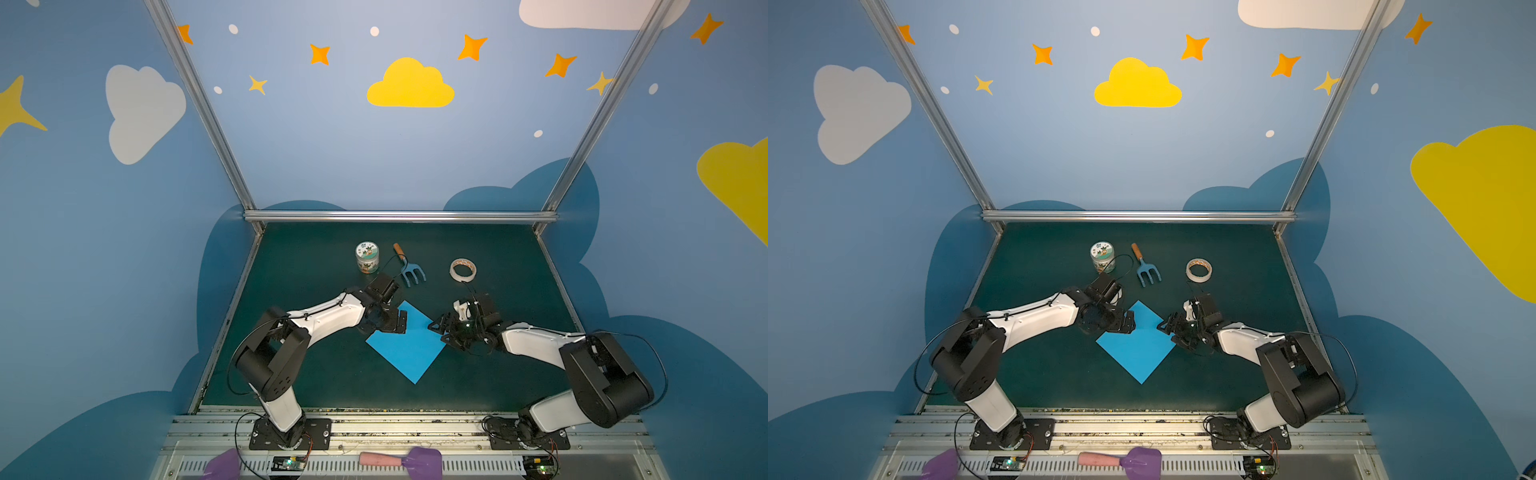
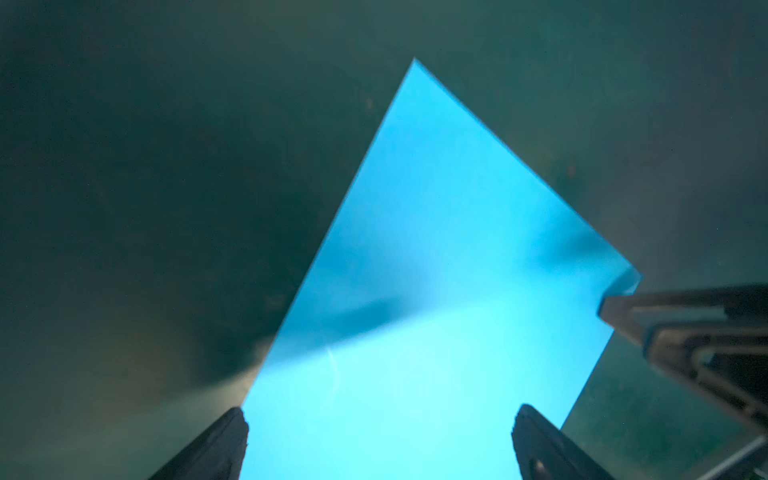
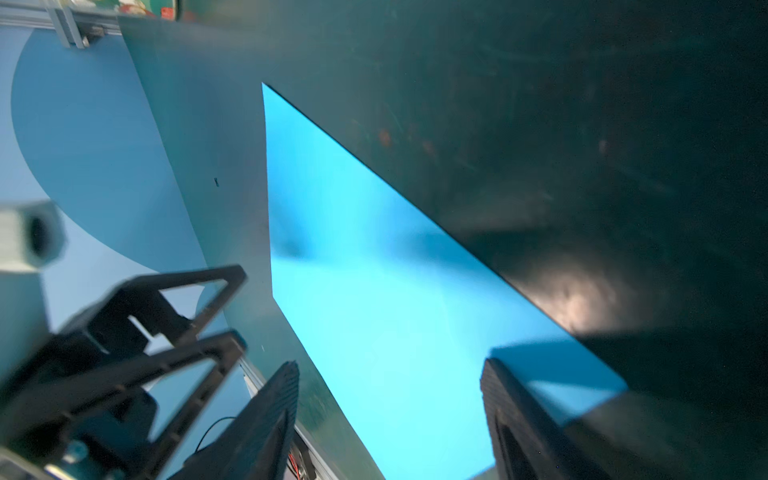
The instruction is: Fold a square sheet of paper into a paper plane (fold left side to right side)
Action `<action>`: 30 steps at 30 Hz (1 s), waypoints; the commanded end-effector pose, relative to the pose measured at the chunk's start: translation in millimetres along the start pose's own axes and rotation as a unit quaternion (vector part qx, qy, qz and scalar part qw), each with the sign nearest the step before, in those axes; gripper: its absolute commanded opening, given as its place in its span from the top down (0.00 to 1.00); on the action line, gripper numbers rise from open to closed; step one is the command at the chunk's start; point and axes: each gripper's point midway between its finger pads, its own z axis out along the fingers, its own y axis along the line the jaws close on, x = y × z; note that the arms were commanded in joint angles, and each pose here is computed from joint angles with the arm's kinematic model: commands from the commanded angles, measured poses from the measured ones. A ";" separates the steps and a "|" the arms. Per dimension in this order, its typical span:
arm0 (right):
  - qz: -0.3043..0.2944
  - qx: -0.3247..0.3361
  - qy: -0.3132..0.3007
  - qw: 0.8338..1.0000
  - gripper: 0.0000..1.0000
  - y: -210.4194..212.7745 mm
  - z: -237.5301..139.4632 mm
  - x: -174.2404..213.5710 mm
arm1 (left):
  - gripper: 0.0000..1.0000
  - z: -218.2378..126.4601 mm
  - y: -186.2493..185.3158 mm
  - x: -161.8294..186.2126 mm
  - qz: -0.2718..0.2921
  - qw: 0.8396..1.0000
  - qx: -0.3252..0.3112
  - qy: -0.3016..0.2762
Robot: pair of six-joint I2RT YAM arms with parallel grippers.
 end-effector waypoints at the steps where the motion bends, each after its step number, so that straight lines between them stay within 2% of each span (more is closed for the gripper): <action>1: -0.009 0.029 -0.002 1.000 0.26 -15.6 -13.2 12.5 | 0.00 -8.5 23.2 2.9 0.024 0.997 -0.069 0.011; 5: 0.002 0.058 -0.016 0.998 0.23 -36.1 -24.7 18.3 | 0.00 -1.8 30.1 5.5 0.028 0.995 -0.092 0.024; 14: 0.015 0.064 -0.012 0.998 0.19 -54.4 -23.0 25.4 | 0.00 31.1 39.6 13.9 0.052 0.987 -0.145 0.052; 21: 0.006 0.046 -0.006 0.999 0.18 -49.5 -4.1 15.5 | 0.00 53.4 49.9 30.4 0.050 0.983 -0.158 0.079; 30: -0.028 0.009 0.005 1.000 0.19 -31.4 20.3 -1.9 | 0.00 63.5 52.7 38.5 0.051 0.982 -0.161 0.089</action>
